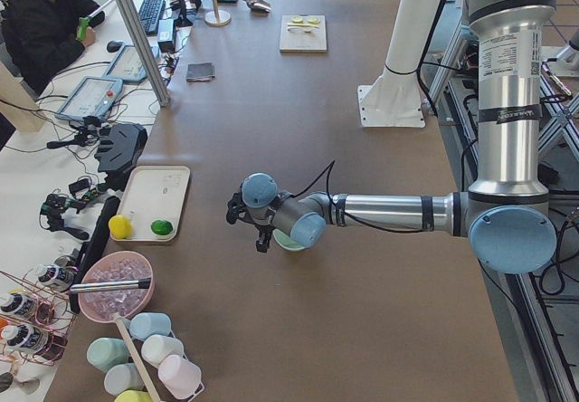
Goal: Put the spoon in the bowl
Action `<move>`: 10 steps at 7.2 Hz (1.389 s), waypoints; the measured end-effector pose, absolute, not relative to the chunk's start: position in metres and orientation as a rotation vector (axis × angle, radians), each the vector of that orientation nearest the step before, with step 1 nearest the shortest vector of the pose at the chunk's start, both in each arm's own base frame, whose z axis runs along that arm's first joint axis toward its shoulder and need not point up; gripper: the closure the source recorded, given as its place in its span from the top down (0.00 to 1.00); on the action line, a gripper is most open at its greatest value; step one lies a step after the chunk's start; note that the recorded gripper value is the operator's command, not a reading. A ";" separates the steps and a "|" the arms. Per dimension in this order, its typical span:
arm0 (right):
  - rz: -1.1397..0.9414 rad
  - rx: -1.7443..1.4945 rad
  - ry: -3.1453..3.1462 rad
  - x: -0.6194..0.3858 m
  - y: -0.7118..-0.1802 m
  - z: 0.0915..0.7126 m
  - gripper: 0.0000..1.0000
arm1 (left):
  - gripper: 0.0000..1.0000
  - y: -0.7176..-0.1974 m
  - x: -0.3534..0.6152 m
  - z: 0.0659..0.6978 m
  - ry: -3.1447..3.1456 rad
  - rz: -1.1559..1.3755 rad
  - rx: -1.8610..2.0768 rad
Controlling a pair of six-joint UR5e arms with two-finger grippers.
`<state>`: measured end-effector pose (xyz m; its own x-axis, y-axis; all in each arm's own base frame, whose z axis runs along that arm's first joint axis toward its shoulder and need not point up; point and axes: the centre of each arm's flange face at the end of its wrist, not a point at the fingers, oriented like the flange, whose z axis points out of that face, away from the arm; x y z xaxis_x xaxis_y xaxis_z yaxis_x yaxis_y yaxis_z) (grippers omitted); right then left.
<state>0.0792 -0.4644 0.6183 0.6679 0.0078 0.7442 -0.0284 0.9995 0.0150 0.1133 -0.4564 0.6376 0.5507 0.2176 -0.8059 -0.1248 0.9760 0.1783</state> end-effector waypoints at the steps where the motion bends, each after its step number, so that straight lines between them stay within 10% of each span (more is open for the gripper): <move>1: 0.018 0.027 -0.838 0.079 -0.465 0.618 1.00 | 0.98 -0.443 0.118 0.658 0.971 0.225 0.103; 6: 0.010 0.038 -0.835 0.077 -0.471 0.612 1.00 | 0.58 -0.420 0.119 0.704 0.999 0.255 0.133; 8: 0.008 0.039 -0.834 0.077 -0.471 0.612 1.00 | 0.07 -0.424 0.123 0.689 1.021 0.228 0.127; 10: 0.009 0.037 -0.834 0.077 -0.471 0.613 1.00 | 0.02 -0.424 0.127 0.683 1.036 0.224 0.119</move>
